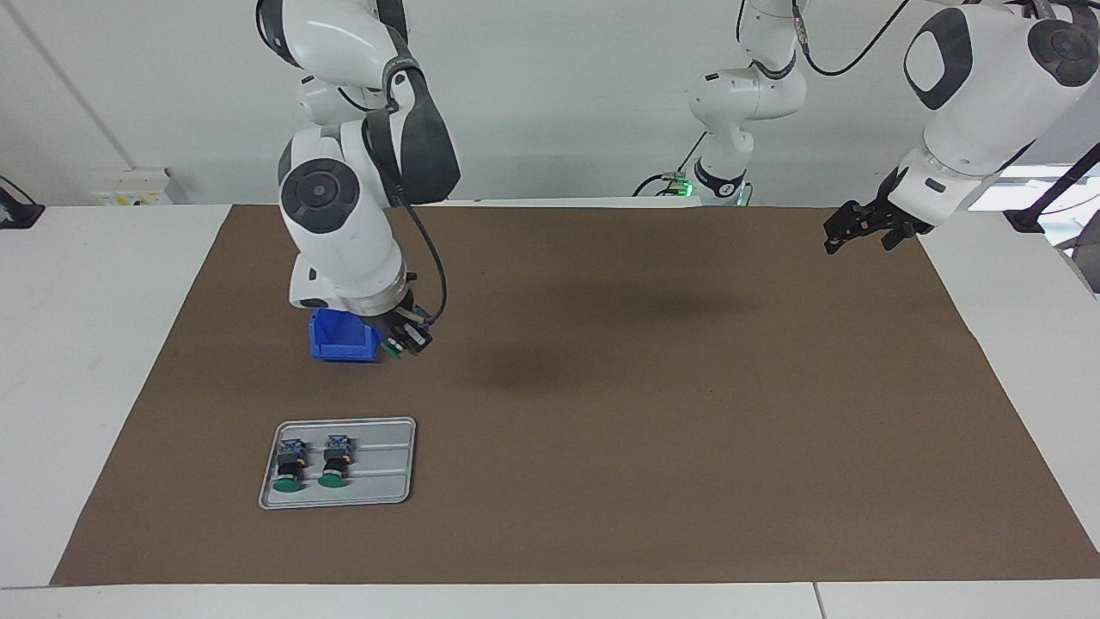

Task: Place and press button with both arms
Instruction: 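Lift the green button and carry it toward the table center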

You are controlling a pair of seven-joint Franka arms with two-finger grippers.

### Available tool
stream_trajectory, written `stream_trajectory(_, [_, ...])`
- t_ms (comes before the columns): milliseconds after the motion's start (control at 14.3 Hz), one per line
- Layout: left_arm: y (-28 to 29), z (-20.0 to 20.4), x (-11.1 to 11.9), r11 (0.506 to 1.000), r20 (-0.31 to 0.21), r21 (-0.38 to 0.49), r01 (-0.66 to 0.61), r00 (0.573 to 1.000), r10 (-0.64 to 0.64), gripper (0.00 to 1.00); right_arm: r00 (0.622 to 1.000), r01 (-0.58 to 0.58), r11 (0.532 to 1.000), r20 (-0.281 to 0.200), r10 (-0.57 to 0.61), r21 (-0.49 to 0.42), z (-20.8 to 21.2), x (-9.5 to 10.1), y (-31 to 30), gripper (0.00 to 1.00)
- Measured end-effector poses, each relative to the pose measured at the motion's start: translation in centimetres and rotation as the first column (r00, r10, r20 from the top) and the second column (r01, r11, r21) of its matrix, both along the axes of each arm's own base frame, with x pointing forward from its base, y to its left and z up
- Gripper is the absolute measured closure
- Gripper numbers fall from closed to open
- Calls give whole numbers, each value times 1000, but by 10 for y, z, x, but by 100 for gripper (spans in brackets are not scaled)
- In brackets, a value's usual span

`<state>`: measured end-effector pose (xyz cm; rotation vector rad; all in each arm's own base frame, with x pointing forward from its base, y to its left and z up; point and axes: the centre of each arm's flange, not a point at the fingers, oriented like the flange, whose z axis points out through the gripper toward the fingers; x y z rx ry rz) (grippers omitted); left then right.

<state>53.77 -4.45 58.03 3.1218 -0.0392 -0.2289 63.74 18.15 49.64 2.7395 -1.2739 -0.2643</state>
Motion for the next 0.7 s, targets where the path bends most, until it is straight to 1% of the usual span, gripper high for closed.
stream_trajectory(210, [0,0,0,1000,0,0,0,1000,0,0,993,121,991,5,-121,-50,-1,-14,39,59])
stream_trajectory(421, [0,0,0,1000,0,0,0,1000,0,0,982,191,978,16,-190,-79,-2,-30,78,59])
stream_trajectory(701, [0,0,0,1000,0,0,0,1000,0,0,964,266,962,-1,-267,-57,-1,-46,115,59])
